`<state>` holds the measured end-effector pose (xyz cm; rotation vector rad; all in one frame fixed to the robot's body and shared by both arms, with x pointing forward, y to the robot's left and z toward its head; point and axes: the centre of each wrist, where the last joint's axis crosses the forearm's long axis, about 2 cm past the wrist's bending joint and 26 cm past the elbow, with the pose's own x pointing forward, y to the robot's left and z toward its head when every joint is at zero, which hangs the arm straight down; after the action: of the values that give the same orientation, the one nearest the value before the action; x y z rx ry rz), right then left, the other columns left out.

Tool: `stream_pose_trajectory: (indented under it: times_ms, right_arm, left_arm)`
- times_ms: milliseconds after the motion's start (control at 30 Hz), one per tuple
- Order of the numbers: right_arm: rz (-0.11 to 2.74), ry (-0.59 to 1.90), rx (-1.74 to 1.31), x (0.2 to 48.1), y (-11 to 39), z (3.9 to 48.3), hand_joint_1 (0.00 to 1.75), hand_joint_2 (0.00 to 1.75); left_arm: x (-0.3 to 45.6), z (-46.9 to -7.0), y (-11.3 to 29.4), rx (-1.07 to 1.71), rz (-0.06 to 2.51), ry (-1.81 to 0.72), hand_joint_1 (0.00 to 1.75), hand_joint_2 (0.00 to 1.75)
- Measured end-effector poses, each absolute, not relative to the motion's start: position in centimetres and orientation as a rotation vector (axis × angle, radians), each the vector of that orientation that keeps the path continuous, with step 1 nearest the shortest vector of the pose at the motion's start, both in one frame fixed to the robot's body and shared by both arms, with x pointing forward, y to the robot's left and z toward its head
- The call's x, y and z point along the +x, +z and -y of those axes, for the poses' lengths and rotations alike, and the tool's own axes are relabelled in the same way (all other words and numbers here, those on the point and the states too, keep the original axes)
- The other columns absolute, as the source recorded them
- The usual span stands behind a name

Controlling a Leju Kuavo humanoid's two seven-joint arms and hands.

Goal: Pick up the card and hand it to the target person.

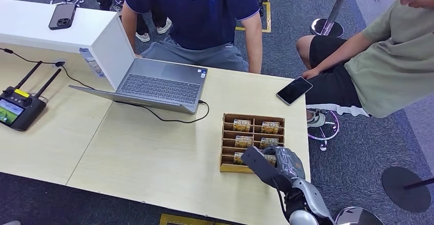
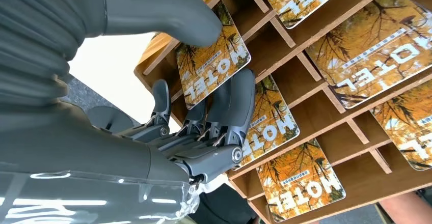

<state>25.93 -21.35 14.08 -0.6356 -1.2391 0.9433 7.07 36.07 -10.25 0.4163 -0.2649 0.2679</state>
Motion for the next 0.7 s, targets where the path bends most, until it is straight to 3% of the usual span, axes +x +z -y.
stream_pose_trajectory:
  times_ms: [167,400,600,700]
  right_arm:
    - [1.240,0.924,-0.626,26.00,13.51,21.51,1.20,1.75]
    - [1.227,0.934,-0.651,26.27,13.57,21.51,1.72,1.75]
    - [1.210,0.957,-0.668,26.48,13.77,21.39,1.75,1.75]
    - [1.207,0.966,-0.677,26.49,13.80,21.33,1.75,1.75]
  left_arm:
    - [7.08,-36.78,-10.14,0.434,0.239,0.267,0.00,0.00]
    - [7.06,-36.85,-10.14,0.433,0.288,0.264,0.00,0.00]
    - [7.04,-36.59,-10.19,0.422,0.321,0.270,0.00,0.00]
    - [7.04,-36.41,-10.22,0.415,0.337,0.266,0.00,1.31]
